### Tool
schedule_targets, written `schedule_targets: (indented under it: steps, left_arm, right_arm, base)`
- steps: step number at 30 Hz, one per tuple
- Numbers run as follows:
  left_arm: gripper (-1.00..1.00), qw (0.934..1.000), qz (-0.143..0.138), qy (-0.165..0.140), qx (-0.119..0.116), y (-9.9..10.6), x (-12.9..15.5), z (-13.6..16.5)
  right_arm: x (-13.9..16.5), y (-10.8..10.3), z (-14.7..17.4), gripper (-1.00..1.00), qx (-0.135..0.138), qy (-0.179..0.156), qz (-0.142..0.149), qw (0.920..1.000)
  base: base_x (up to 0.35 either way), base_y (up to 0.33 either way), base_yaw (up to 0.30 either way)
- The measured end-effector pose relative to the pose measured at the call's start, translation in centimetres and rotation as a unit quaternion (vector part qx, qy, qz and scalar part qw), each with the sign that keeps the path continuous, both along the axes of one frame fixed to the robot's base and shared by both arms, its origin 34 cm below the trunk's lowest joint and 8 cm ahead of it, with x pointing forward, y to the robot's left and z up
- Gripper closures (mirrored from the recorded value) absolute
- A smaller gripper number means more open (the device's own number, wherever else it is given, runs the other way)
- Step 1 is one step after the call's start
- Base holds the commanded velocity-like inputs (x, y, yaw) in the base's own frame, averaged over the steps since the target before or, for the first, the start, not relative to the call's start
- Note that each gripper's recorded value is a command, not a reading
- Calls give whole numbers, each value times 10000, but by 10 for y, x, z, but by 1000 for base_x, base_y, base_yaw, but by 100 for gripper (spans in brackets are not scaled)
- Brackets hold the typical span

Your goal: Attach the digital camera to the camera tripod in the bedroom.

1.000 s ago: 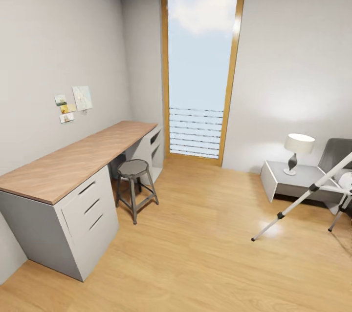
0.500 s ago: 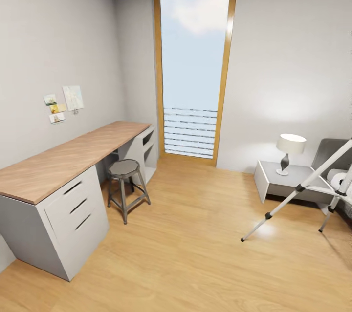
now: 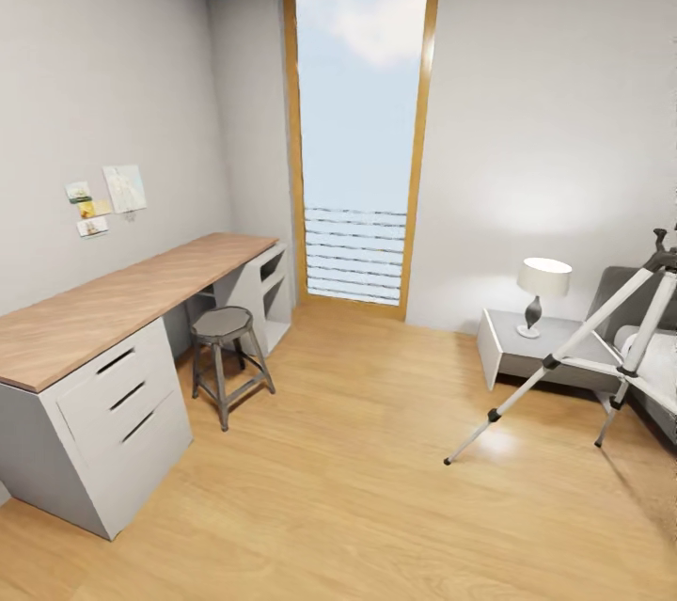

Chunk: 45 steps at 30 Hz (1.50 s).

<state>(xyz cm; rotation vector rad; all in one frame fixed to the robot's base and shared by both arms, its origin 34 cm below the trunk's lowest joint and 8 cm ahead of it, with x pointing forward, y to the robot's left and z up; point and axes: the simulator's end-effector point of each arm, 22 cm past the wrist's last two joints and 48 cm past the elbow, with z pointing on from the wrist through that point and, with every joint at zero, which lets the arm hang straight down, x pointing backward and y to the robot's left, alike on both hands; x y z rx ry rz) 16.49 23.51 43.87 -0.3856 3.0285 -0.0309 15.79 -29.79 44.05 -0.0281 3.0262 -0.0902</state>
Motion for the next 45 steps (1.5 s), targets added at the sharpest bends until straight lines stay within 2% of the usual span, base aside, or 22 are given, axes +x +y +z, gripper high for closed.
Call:
schedule_targets:
  steps: [20, 45]
  left_arm:
    - [-100, 10000, 42, 3, 1, 0, 0, 0]
    - [-100, 10000, 93, 4, 2, 1, 0, 0]
  right_arm:
    - [0, 1, 0, -100, 10, 2, 15, 10000]
    - [0, 0, 0, -100, 2, 2, 15, 10000]
  base:
    - [-4, -16, 8]
    - [0, 0, 222]
